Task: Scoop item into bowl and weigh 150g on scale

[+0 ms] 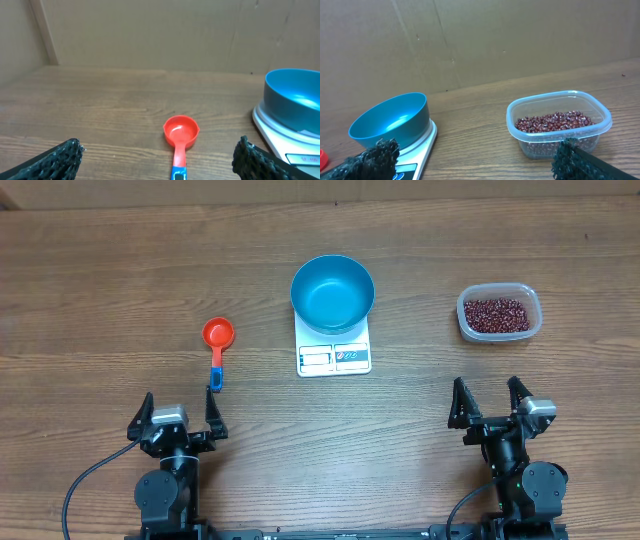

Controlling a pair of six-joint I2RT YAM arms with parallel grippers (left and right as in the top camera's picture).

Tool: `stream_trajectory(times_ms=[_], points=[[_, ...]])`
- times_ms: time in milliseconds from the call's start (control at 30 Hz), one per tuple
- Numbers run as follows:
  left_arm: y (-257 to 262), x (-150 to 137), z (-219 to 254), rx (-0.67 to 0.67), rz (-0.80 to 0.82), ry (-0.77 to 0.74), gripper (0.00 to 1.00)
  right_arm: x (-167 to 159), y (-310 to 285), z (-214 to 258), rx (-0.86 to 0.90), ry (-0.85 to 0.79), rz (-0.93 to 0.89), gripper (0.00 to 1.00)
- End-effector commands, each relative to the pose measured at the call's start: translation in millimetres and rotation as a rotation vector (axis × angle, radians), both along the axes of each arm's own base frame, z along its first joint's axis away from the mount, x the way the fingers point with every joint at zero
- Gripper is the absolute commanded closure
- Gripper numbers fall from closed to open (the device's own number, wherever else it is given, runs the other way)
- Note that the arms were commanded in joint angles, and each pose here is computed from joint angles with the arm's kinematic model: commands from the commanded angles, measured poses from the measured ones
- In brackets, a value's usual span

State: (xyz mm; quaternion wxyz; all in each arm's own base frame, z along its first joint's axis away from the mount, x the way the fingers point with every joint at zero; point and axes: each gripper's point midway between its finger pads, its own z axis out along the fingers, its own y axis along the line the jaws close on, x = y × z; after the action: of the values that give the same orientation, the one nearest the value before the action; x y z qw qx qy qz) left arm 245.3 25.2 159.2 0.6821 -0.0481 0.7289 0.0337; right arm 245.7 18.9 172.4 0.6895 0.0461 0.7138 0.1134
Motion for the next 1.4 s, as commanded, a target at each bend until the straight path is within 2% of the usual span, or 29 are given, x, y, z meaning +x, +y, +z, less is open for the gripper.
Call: stream_trajectory(times_ms=[0, 200, 600, 1367], points=[[1, 0, 4, 0.018, 0.002, -0.016, 0.01, 0, 0, -2, -0.008, -0.003, -0.001, 0.0], [-14, -1, 9, 0.016, -0.082, -0.015, 0.0, 0, 0, -2, -0.008, -0.003, -0.001, 0.0], [-15, -14, 36, 0.088, -0.093, 0.101, 0.01, 0, 0, -2, -0.008, -0.003, -0.001, 0.0], [-16, 39, 58, 0.06, -0.159, 0.532, 0.0, 0, 0, -2, -0.008, -0.003, -0.001, 0.0]])
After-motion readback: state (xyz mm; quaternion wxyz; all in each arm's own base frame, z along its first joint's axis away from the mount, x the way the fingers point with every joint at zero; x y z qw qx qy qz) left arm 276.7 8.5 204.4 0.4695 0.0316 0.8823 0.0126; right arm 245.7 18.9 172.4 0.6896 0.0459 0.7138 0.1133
